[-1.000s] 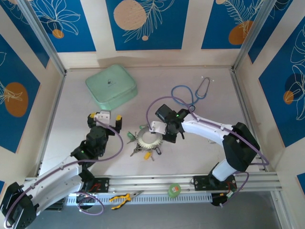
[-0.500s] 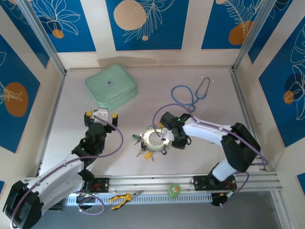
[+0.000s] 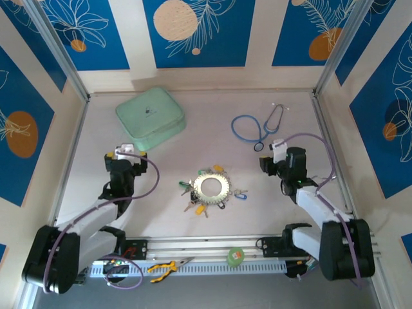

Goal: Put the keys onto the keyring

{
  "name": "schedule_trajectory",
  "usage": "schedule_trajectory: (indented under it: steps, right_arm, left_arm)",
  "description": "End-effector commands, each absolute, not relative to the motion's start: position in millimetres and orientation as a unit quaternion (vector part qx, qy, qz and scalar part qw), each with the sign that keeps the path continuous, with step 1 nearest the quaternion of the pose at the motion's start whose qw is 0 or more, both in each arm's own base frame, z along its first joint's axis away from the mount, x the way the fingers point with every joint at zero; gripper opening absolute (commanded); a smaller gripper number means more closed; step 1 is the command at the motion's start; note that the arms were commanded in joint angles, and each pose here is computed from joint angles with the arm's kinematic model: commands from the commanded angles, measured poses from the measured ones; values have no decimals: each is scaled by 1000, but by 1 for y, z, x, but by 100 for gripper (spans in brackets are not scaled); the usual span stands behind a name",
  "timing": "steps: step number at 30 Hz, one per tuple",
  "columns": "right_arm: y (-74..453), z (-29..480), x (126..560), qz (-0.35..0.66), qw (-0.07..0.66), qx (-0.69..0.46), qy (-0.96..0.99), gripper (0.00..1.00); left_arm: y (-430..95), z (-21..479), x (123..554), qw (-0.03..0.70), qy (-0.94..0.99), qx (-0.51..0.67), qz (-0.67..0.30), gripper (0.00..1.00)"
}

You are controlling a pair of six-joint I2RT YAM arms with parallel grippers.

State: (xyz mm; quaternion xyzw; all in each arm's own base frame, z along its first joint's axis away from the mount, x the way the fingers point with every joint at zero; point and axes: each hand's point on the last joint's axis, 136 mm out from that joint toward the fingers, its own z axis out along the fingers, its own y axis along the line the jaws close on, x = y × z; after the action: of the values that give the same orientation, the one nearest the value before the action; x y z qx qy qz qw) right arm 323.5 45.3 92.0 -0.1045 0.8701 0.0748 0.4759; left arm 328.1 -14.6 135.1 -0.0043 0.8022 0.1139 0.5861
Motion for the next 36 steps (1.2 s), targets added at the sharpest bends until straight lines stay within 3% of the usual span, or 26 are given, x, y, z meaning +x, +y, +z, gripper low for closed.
schedule_trajectory:
  steps: [1,10,14,18,36]
  right_arm:
    - [45,142,356,121,598,-85,788,51]
    - [60,100,373,164,569,-111,798,47]
    - [59,101,379,169,565,-104,801,47]
    - [49,99,387,164,556,-77,811,50]
    - [42,96,390,151,551,-57,819,60]
  left_arm:
    - [-18,152,342,633,768,-10,93,99]
    - [-22,112,365,657,749,29,80,99]
    - [-27,102,382,619,780,51,69,99]
    - [-8,97,392,592,801,3,89,100]
    - [-8,91,398,578,814,9,57,100]
